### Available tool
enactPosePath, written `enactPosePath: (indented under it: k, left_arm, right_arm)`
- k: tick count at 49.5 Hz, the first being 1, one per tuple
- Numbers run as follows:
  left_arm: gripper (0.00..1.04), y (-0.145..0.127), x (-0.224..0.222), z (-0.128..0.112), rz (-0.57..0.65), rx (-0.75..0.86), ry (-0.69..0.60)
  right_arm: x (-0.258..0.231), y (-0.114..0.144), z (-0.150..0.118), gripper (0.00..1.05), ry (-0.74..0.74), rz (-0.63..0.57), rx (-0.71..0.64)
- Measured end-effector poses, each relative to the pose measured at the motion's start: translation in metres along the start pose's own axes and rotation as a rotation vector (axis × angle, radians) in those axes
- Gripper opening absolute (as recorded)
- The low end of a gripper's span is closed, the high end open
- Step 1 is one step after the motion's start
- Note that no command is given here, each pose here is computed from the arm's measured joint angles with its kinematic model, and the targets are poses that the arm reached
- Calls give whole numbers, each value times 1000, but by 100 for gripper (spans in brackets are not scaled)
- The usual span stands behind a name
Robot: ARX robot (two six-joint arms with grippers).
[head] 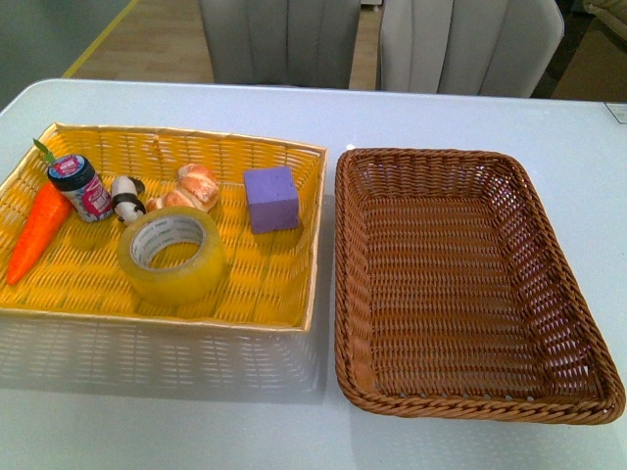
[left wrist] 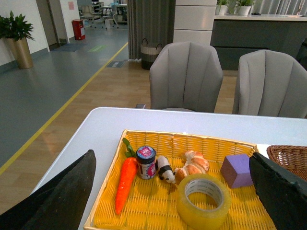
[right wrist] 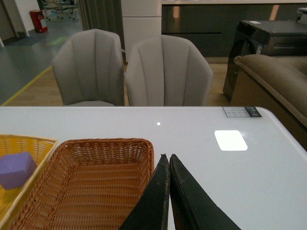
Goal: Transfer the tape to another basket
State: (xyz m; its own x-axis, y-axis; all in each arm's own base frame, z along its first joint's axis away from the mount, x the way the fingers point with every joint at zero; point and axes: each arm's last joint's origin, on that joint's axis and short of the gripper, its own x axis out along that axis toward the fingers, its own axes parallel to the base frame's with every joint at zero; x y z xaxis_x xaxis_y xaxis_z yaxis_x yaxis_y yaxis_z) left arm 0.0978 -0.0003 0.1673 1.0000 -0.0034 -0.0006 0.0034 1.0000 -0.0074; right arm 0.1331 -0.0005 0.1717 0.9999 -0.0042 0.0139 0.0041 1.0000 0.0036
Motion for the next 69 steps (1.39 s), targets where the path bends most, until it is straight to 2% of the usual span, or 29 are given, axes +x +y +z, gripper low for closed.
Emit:
enactPosePath:
  k: [62, 69]
  left_arm:
    - [96, 0, 0, 0, 0, 0, 0]
    - [96, 0, 0, 0, 0, 0, 0]
  right_arm:
    - [-36, 0, 0, 2, -4, 0, 0]
    - [-36, 0, 0, 29, -5, 0, -1]
